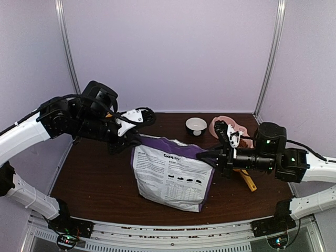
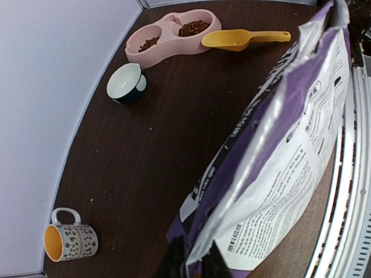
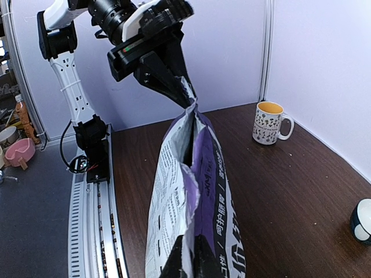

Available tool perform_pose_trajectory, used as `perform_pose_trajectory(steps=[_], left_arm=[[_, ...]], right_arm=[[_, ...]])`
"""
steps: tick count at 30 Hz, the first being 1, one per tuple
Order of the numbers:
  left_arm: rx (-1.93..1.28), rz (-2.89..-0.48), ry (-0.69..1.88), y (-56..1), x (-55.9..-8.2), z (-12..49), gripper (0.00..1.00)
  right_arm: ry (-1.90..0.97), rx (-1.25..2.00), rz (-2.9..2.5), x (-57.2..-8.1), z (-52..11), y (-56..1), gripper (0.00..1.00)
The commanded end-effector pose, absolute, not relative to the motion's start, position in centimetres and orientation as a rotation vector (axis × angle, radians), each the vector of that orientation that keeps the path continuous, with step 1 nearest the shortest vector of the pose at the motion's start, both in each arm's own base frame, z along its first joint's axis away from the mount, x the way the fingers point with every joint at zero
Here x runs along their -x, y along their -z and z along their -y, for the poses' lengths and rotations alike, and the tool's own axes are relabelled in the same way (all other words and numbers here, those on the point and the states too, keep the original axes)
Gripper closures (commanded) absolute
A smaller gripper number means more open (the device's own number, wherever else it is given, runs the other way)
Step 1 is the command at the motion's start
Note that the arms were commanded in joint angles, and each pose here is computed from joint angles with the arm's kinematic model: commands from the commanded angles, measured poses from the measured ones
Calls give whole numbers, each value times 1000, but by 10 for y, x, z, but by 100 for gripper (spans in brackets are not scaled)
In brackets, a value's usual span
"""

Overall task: Serve the pet food
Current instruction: Press the seal on the pet food bag, then pass from the right arm to the left, then pass from the left arm to the right

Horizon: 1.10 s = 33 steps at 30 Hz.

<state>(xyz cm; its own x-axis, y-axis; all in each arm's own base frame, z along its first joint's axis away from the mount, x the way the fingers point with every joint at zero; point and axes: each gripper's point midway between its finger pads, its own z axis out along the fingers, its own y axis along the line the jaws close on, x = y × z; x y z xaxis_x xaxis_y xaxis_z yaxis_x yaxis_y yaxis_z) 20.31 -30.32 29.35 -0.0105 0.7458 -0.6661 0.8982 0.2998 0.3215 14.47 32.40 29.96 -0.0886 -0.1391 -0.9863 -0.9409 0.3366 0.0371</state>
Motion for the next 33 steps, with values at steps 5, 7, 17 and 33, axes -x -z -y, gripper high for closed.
perform_pose_trajectory(steps=[5, 7, 17, 33], left_arm=[[-1403, -1742, 252, -311, -209, 298, 100], [-1404, -1707, 312, -319, -204, 304, 100], [-1455, -1583, 512, -341, -181, 325, 100], [-1473, -1555, 566, -341, -167, 319, 100]], right_arm=[[-897, 988, -1528, -148, -314, -312, 100], [-875, 1004, -1573, -149, -312, -311, 89], [-783, 1113, -1810, -142, -313, -320, 43], [-534, 1330, -1914, -143, -367, -326, 42]])
